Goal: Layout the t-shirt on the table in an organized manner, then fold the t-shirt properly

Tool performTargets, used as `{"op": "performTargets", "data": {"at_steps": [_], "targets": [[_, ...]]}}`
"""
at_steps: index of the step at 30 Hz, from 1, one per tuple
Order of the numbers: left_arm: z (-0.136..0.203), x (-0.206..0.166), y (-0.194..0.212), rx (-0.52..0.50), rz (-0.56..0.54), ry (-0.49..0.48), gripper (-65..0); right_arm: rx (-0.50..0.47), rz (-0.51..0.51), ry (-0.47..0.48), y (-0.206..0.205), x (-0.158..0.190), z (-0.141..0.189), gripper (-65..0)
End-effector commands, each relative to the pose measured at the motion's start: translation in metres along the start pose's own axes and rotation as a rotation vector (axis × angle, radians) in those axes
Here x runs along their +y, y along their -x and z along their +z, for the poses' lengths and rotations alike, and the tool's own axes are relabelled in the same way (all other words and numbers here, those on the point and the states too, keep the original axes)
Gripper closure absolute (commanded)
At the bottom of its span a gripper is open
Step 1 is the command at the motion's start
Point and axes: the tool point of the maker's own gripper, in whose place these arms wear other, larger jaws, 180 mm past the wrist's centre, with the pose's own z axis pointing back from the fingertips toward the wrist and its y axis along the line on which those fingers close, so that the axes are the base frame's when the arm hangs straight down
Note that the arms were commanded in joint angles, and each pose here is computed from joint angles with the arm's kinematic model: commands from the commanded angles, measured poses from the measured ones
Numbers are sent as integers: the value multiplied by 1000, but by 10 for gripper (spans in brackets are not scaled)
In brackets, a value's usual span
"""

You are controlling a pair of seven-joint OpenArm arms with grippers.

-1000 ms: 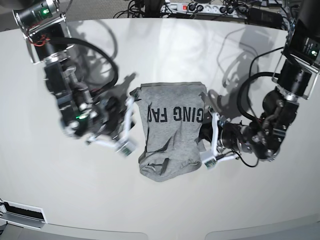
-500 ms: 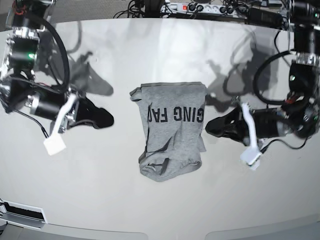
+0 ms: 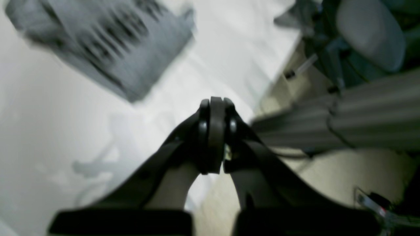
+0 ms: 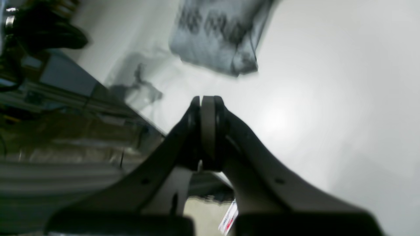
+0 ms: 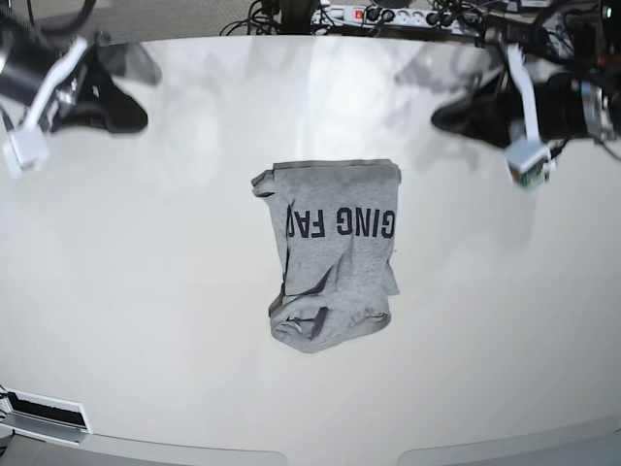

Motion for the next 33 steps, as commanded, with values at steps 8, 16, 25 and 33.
{"op": "performTargets", "data": {"at_steps": [8, 16, 25, 33], "targets": [[38, -29, 52, 166, 172, -21, 0, 173, -159, 45, 68, 20, 41, 0], [66, -55, 113, 353, 315, -52, 0, 306, -276, 33, 110, 44, 63, 0], [77, -108, 151, 462, 470, 19, 0, 471, -407, 15, 162, 68, 80, 0], [76, -110, 178, 473, 573, 6, 0, 694, -538, 118, 252, 54, 93, 0]]}}
